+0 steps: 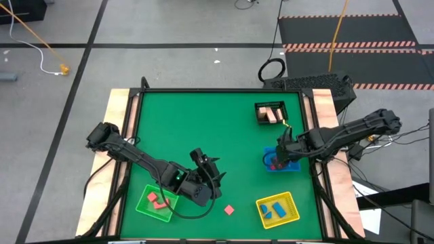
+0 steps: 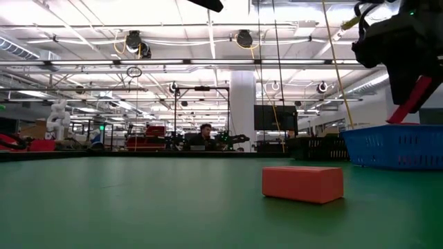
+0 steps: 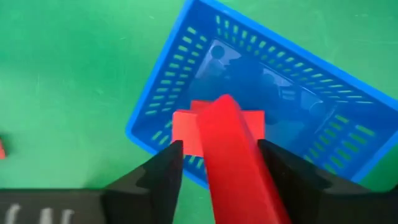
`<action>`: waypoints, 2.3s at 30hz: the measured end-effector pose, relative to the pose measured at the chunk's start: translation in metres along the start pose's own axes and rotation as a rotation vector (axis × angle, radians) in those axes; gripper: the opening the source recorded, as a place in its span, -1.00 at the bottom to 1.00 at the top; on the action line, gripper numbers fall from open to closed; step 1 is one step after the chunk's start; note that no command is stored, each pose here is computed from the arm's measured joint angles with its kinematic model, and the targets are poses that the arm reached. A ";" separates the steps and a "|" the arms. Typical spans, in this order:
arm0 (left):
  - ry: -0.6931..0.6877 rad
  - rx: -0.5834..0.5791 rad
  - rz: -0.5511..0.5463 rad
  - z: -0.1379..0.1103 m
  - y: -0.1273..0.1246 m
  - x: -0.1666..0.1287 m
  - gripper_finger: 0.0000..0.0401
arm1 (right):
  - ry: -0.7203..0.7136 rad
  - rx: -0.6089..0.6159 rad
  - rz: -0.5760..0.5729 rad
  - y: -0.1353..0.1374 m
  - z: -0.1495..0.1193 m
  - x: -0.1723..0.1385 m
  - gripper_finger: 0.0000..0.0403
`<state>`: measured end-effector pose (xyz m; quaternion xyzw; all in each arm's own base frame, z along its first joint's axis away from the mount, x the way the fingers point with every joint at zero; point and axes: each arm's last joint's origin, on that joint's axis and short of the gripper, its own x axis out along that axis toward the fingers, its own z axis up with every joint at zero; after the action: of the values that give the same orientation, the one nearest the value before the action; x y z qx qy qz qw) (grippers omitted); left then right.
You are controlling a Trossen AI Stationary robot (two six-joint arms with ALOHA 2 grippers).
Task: Sort & place blocks by color
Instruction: Put the red block into the blue bin, then put the orange block into the green bin
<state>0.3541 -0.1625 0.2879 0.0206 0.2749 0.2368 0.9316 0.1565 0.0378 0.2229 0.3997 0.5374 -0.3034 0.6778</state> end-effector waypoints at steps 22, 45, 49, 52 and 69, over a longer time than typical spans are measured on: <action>0.150 0.046 -0.204 -0.008 0.000 0.018 0.35 | -0.109 -0.102 0.430 0.018 0.005 -0.028 0.15; 0.076 0.282 -0.549 -0.066 -0.009 0.062 0.35 | -0.486 -0.416 0.917 0.057 0.018 -0.066 0.15; 0.061 0.314 -0.571 -0.074 -0.009 0.064 0.35 | -0.572 -0.534 0.872 0.058 0.019 -0.065 0.15; 0.038 0.296 -0.633 -0.080 -0.011 0.064 0.35 | -0.599 -0.579 0.861 0.058 0.019 -0.066 0.15; -0.125 0.381 -0.720 -0.137 -0.054 0.070 0.35 | -0.605 -0.568 0.880 0.059 0.020 -0.067 0.15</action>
<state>0.3572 -0.1908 0.1276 0.1094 0.2463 -0.1612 0.9494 0.1995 0.0489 0.3026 0.2840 0.1647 0.0605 0.9426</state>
